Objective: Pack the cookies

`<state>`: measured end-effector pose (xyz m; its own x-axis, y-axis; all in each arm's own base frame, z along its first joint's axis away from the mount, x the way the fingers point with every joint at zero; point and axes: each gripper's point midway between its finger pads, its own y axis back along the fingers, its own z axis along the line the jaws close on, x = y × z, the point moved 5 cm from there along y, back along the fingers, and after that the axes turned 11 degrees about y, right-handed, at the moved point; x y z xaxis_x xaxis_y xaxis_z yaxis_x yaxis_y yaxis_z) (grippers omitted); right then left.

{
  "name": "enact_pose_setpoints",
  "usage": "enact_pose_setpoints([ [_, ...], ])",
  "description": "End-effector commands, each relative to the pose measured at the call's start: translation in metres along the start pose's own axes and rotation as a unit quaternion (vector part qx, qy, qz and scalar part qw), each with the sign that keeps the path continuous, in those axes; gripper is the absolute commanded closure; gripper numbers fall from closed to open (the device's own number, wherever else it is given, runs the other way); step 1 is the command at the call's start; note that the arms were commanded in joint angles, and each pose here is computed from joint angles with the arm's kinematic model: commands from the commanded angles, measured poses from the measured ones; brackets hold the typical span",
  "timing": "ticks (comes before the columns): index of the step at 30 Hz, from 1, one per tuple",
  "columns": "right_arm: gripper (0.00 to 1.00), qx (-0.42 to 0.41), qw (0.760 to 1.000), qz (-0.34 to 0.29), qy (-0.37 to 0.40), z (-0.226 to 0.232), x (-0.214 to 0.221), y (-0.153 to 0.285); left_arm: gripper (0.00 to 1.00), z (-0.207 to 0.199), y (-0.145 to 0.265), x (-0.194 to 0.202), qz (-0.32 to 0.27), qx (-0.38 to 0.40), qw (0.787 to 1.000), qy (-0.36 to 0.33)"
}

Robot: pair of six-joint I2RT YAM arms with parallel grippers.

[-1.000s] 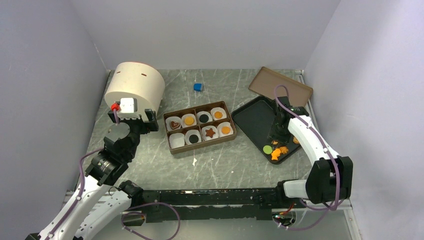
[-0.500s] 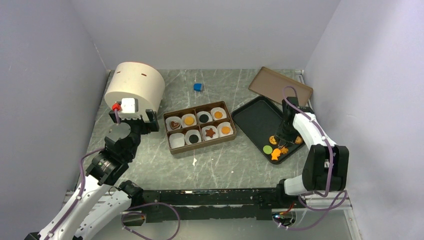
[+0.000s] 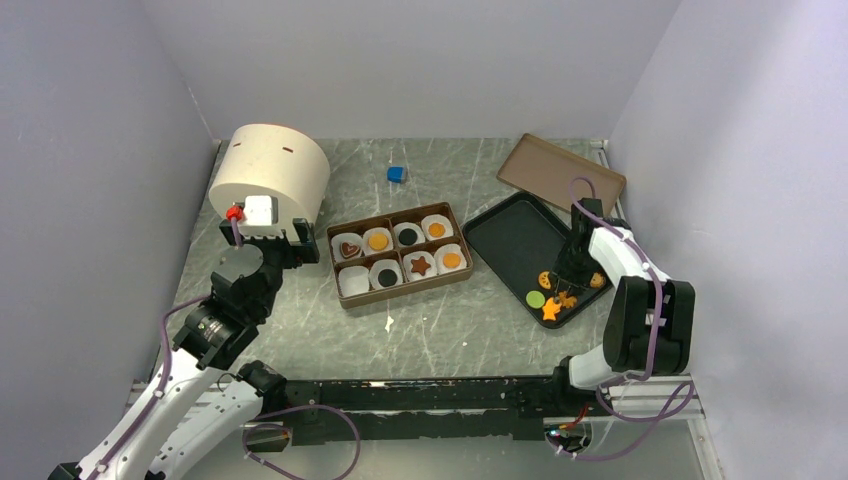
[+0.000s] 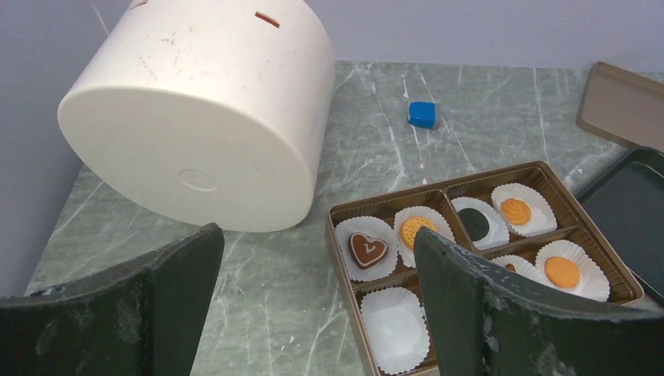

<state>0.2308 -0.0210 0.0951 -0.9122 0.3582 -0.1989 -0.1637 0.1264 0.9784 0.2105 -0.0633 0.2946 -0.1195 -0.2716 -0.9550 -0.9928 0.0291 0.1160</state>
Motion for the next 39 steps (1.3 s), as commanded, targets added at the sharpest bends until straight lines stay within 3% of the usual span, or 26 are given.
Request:
enact_pose_setpoints([
  [1, 0.59, -0.026, 0.999, -0.025, -0.002, 0.005, -0.012, 0.004, 0.04, -0.004, -0.002, -0.007, -0.018, 0.005, 1.0, 0.006],
  [9, 0.59, -0.016, 0.999, -0.025, -0.011, -0.001, -0.013, 0.004, 0.04, -0.003, -0.001, -0.008, -0.02, 0.005, 1.0, 0.006],
  [15, 0.68, -0.029, 0.999, -0.016, -0.005, 0.002, -0.014, 0.006, 0.04, -0.003, -0.001, -0.008, -0.02, 0.006, 1.0, 0.007],
  [25, 0.78, -0.065, 0.996, -0.067, 0.011, 0.009, -0.033, 0.041, 0.04, -0.003, -0.002, -0.007, -0.016, 0.004, 1.0, 0.005],
  [39, 0.8, -0.163, 0.967, -0.131, 0.149, 0.077, -0.037, 0.091, 0.04, -0.003, -0.003, -0.006, -0.013, 0.001, 1.0, 0.004],
])
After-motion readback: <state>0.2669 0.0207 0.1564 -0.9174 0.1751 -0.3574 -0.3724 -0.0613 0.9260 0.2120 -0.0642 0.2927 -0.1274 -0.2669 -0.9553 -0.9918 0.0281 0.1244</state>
